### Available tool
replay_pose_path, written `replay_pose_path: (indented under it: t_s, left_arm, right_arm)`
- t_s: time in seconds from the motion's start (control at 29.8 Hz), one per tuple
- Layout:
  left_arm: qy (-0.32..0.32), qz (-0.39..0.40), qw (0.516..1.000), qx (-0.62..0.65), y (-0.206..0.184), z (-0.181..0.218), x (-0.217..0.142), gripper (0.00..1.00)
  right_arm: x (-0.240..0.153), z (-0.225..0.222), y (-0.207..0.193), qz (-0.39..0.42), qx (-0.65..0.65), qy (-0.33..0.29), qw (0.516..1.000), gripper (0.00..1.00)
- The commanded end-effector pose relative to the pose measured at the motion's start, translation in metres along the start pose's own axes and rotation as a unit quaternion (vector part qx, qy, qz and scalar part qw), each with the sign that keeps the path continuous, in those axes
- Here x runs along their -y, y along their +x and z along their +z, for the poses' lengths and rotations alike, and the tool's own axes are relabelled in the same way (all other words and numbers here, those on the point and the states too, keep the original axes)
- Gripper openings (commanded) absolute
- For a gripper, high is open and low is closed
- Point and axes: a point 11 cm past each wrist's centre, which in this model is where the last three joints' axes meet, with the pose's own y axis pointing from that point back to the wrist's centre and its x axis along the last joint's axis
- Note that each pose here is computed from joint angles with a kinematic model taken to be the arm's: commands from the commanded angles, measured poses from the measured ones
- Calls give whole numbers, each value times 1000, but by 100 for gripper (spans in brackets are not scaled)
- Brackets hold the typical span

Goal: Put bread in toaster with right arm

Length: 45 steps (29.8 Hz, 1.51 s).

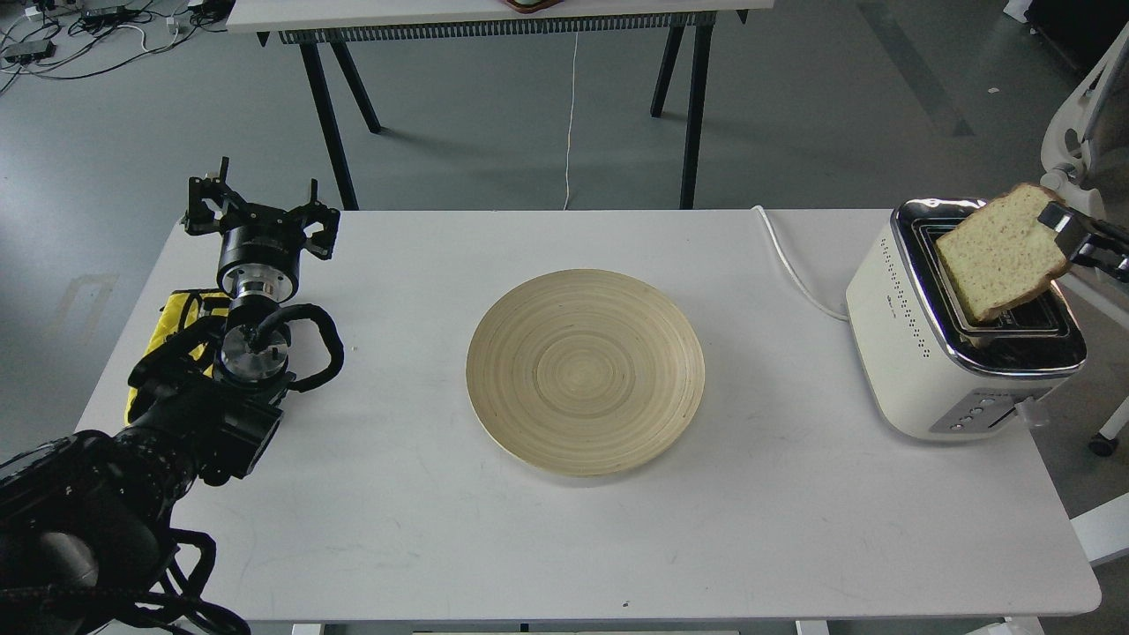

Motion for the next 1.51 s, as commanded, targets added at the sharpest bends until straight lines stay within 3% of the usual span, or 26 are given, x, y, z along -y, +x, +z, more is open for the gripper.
replay_pose_path:
  t_s: [0.0, 0.07, 0.1, 0.13, 0.17, 0.44, 0.67, 0.87, 1.14, 1.47]
  left_arm:
    - [1, 1, 1000, 0, 1, 0, 0, 100]
    - [0, 0, 1000, 0, 0, 0, 0, 100]
    - [0, 1, 1000, -1, 1, 0, 0, 100]
    - [1, 1, 1000, 0, 1, 0, 0, 100]
    - [0, 0, 1000, 0, 0, 1, 0, 100]
    - [0, 0, 1000, 0, 0, 1, 0, 100]
    - [1, 1, 1000, 0, 1, 0, 0, 100]
    - [0, 0, 1000, 0, 0, 0, 0, 100]
    - [0, 0, 1000, 1, 0, 1, 0, 100]
    - [-1, 0, 1000, -1, 0, 0, 0, 100]
  right_arm:
    - [4, 1, -13, -5, 4, -1, 1000, 15]
    - [7, -2, -19, -8, 7, 2, 1000, 23]
    - [10, -4, -21, -9, 9, 6, 1000, 32]
    - [12, -7, -21, -5, 11, 9, 1000, 54]
    - [13, -9, -22, -5, 14, 11, 1000, 61]
    - [17, -17, 2, 25, 22, 24, 999, 92]
    - [25, -46, 75, 115, 45, 60, 991, 96]
    - [47, -93, 91, 138, 306, 130, 933, 96]
    - [93, -154, 24, 60, 584, 184, 788, 98]
    - [132, -190, -73, 10, 783, 235, 575, 98]
